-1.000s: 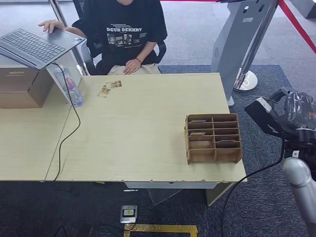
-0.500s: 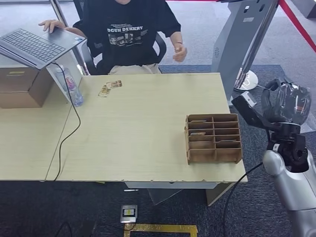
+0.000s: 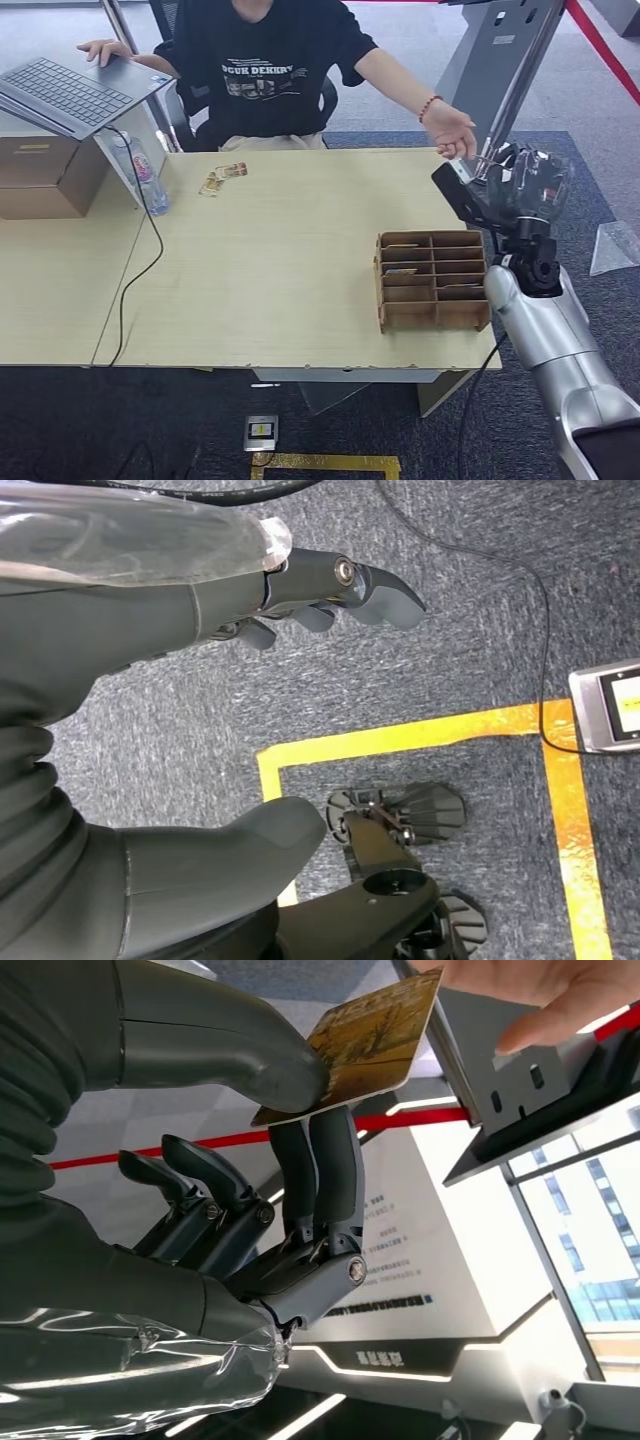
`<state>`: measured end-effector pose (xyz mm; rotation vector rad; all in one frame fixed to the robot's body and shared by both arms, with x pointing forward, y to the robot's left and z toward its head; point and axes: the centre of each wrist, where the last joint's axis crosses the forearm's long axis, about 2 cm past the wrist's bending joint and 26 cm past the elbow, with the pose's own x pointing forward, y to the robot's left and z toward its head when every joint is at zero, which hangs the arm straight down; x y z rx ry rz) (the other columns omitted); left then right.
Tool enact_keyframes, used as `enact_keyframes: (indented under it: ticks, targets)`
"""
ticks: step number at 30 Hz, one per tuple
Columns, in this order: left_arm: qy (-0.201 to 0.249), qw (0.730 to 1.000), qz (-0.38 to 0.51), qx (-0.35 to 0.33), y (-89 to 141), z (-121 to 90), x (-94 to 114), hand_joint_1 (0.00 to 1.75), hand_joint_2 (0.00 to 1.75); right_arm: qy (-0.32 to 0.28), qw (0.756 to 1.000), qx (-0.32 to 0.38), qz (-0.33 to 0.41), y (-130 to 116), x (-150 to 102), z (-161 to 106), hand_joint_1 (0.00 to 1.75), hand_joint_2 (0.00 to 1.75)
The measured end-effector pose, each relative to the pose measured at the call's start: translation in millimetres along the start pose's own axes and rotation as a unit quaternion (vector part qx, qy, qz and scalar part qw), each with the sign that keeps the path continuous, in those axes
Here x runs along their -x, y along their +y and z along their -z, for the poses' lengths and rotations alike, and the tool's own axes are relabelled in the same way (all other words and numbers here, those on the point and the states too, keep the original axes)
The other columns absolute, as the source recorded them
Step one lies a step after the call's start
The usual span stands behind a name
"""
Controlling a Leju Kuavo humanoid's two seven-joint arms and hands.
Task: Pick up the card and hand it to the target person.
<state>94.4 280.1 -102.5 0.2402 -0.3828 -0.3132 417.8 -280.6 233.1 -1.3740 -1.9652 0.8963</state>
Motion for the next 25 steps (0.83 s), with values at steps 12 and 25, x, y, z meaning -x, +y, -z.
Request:
enact_keyframes:
  ticks: [12, 25]
  targets:
    - [-0.006, 1.0, 0.01, 0.005, 2, 1, -5, 0.0, 1.75, -0.005, 0.998, -0.066, -0.021, 14, -15, 39, 1.75, 1.75]
    - [-0.013, 1.0, 0.008, 0.01, 9, 2, 0, 0.0, 1.75, -0.029, 0.985, -0.17, 0.009, 30, -34, 49, 0.01, 1.75]
